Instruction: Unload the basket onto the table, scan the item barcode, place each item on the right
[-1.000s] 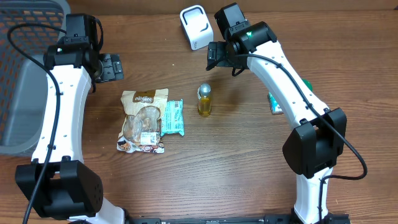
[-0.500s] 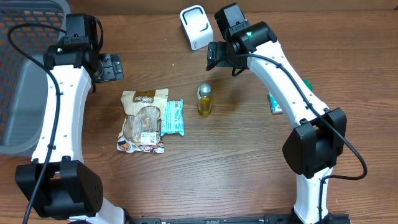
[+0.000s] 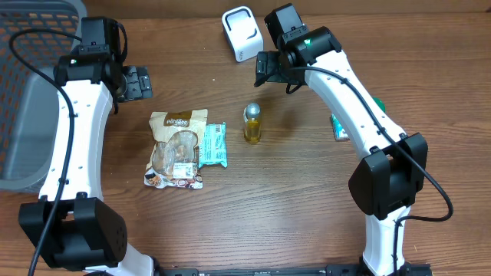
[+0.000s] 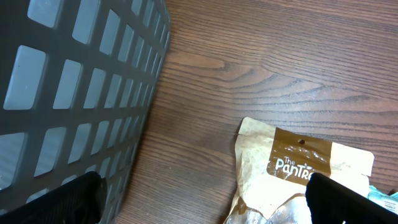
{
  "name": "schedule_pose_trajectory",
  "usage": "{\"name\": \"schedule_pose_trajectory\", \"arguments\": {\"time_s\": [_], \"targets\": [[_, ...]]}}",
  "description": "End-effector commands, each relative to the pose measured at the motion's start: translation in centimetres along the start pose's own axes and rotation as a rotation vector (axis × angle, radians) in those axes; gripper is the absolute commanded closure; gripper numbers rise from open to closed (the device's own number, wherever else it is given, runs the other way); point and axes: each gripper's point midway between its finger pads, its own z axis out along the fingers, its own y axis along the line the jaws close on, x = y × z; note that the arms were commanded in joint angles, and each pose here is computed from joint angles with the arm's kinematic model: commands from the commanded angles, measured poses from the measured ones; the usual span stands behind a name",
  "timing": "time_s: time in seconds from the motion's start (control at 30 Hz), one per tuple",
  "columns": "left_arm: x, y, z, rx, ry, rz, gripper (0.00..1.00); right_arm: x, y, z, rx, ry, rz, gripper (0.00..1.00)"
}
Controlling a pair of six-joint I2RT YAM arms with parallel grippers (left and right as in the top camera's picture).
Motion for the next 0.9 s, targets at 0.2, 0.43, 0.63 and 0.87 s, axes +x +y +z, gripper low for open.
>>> {"name": "schedule_pose_trajectory", "arguments": {"time_s": [0.2,0.43,0.63,0.87], "targets": [[-0.9,0.5,-0.9,0.002,-0.033,-0.001,0.01,-1.2,0.0,-1.9,-0.023,-0.044,0.018,0.00],[-0.9,0.5,-0.9,0.002,-0.033,-0.001,0.00,0.2,1.4,-2.0,-0.109,0.026,0.014,0.00],[-0.9,0.5,-0.9,0.002,-0.033,-0.001,0.01,1.0,1.4,-2.0,-0.115,0.062,0.012,0.01],[-0.9,0.5,-0.9,0.002,-0.033,-0.001,0.00,1.5,1.3,-1.7,-0.109,0.082,0.063,0.00]]}}
